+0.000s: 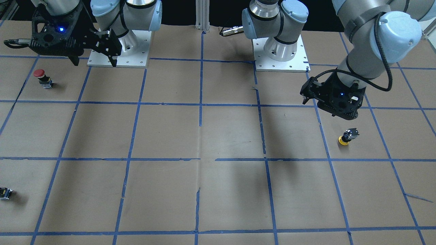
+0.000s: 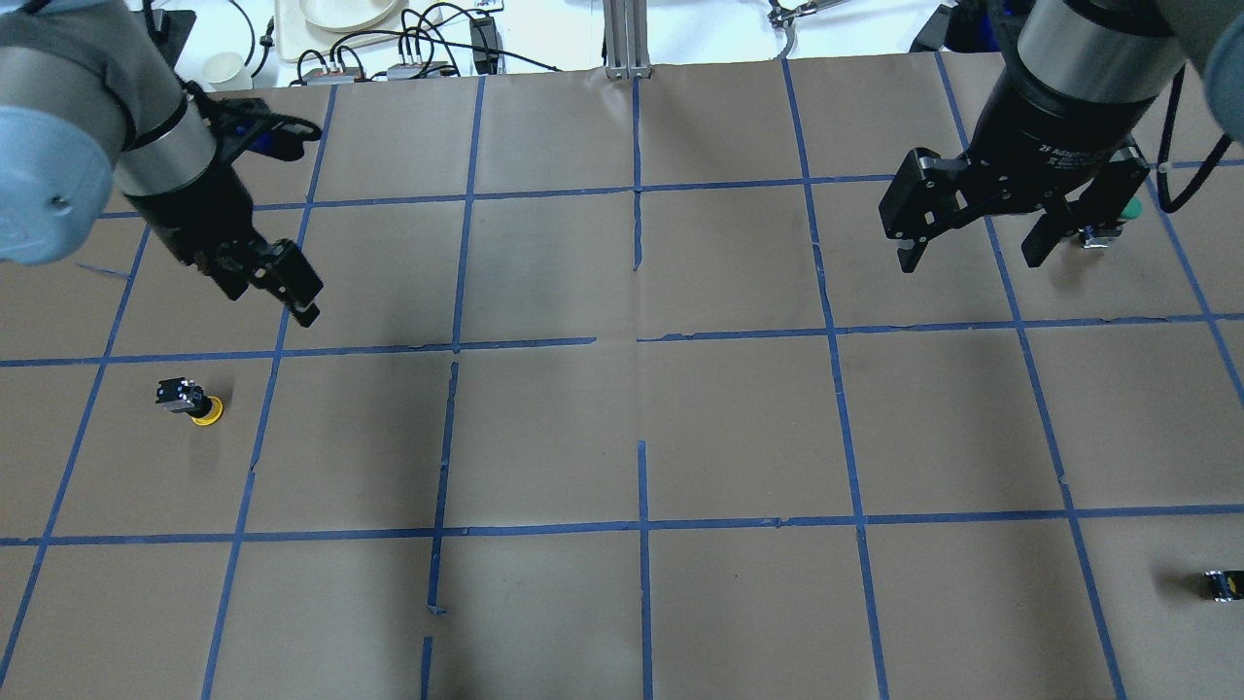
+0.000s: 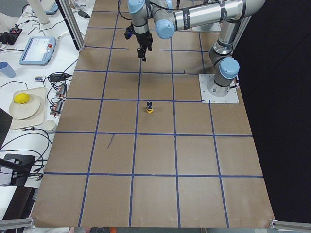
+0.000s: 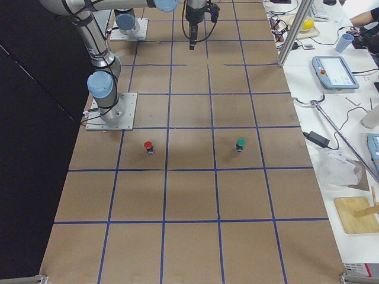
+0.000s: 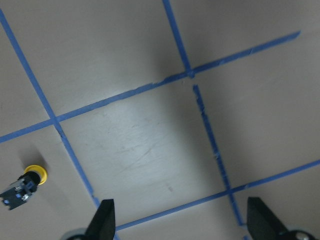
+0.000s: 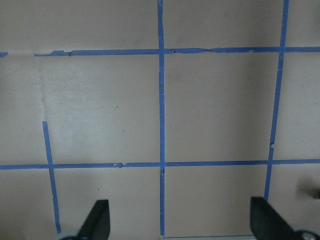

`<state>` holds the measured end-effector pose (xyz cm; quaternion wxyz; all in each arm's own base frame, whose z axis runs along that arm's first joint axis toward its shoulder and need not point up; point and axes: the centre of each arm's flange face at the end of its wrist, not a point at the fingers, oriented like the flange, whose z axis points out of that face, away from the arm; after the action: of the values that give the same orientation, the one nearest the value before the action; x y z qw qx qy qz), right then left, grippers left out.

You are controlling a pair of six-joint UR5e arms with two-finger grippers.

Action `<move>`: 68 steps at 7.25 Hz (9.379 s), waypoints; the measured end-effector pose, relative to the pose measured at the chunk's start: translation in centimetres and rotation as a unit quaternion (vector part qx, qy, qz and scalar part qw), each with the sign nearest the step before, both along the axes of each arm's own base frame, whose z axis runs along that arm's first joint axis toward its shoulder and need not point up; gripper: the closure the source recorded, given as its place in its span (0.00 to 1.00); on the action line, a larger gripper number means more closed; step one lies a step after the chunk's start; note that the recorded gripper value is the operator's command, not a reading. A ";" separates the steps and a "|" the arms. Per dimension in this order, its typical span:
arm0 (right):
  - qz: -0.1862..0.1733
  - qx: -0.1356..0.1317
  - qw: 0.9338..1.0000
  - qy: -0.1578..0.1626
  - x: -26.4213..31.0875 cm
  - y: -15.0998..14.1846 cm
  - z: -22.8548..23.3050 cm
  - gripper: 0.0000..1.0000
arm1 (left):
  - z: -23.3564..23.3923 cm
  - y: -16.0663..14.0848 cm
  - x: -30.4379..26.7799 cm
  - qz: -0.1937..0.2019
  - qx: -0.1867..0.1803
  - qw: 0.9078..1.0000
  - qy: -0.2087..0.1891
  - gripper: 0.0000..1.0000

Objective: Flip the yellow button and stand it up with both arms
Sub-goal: 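Lower the left gripper toward the yellow button lying on its side, then close the left gripper on the yellow button's base, then lift the yellow button toward the right gripper while the right gripper turns to face it, then close the right gripper on the yellow cap held by the left gripper, then open the left gripper and pull it back while the right gripper carries the button away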

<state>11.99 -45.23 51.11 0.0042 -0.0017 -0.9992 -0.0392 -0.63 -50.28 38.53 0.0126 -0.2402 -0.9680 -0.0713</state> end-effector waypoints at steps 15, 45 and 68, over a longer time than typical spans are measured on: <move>-0.060 -0.025 0.998 0.009 -0.1 4.0 2.9 0.00 | -15.5 1.5 18.1 -0.540 -0.038 0.840 0.036 0.33; -0.525 0.196 0.766 -0.317 -1.6 -6.2 -6.2 0.01 | -6.6 0.5 -26.0 -0.379 -0.444 0.511 0.631 0.93; -0.525 0.178 0.745 -0.371 -4.3 -7.4 -6.0 0.92 | 3.4 -9.0 -24.7 -0.391 -0.391 0.641 0.532 0.00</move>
<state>7.70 -52.64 45.10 -0.3882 -0.5104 -0.7381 -0.2097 -25.30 -59.29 41.98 0.4007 -0.5755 -0.5481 0.4558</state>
